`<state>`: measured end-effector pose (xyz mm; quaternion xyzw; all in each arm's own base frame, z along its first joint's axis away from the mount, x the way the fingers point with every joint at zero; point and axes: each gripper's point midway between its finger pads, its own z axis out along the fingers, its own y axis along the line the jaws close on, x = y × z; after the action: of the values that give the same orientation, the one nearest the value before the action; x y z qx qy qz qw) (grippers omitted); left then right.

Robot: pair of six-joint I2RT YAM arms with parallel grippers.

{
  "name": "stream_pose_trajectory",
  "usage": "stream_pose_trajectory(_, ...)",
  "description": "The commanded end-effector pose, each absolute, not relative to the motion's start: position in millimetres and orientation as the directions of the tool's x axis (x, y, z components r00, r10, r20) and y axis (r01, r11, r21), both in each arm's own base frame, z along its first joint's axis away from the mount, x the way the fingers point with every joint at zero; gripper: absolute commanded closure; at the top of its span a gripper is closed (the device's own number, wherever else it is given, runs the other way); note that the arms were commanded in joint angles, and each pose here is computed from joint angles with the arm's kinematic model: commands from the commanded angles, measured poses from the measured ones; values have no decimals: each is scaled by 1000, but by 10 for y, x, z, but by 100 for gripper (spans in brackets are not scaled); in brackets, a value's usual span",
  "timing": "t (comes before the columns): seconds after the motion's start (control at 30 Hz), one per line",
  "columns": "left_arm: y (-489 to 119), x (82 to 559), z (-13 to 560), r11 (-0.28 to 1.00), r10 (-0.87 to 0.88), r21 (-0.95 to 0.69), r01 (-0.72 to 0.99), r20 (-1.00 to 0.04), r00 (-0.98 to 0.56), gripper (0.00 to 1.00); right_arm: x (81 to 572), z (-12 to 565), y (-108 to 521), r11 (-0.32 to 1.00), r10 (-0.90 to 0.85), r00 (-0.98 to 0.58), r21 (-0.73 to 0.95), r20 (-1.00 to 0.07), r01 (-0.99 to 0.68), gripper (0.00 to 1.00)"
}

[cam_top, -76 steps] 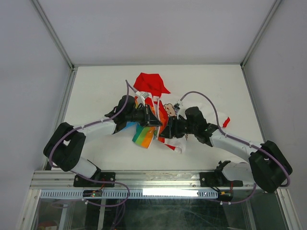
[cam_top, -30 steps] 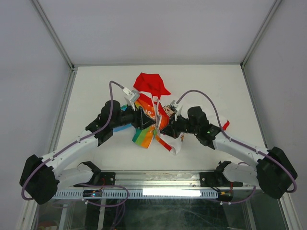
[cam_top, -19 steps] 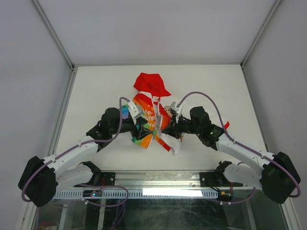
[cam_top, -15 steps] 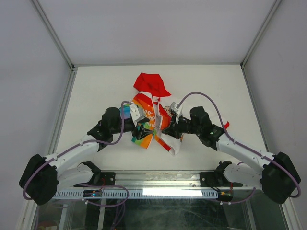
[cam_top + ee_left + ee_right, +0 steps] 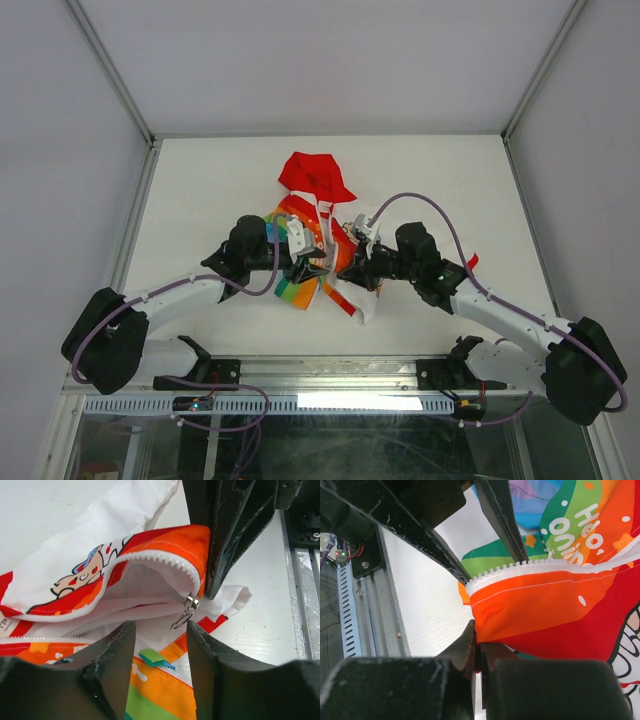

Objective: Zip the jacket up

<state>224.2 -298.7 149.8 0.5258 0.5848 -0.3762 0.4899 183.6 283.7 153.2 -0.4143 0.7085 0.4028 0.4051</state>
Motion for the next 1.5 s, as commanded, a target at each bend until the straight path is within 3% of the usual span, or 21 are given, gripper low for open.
stream_pose_trajectory(0.0, -3172, 2279, 1883, 84, 155, 211, 974, -968, 196, 59, 1916, 1887, 2966, 287, -199, -234, 172, -952, -942, 100)
stream_pose_trajectory(0.27, -3110, 2183, 1867, 76, 175, 194, 978, -968, 179, 100, 2008, 1865, 2955, 327, -204, -234, 159, -951, -931, 100)
stream_pose_trajectory(0.7, -2841, 1832, 1908, 169, 246, 221, 960, -953, 176, 100, 2197, 1774, 2918, 418, -198, -273, 170, -942, -892, 100)
stream_pose_trajectory(0.77, -2829, 1857, 1863, 200, 245, 200, 959, -958, 149, 79, 2177, 1800, 2941, 398, -192, -263, 170, -945, -901, 100)
stream_pose_trajectory(0.87, -2835, 1967, 1813, 241, 246, 223, 945, -956, 163, 65, 2135, 1823, 2960, 370, -189, -250, 167, -950, -914, 100)
stream_pose_trajectory(1.17, -3009, 2324, 1754, 207, 271, 274, 939, -938, 215, 53, 2068, 1879, 2965, 332, -189, -223, 151, -956, -931, 100)
stream_pose_trajectory(1.47, -2987, 2397, 1799, 173, 235, 271, 947, -945, 227, 48, 2016, 1861, 2948, 322, -188, -229, 161, -955, -933, 100)
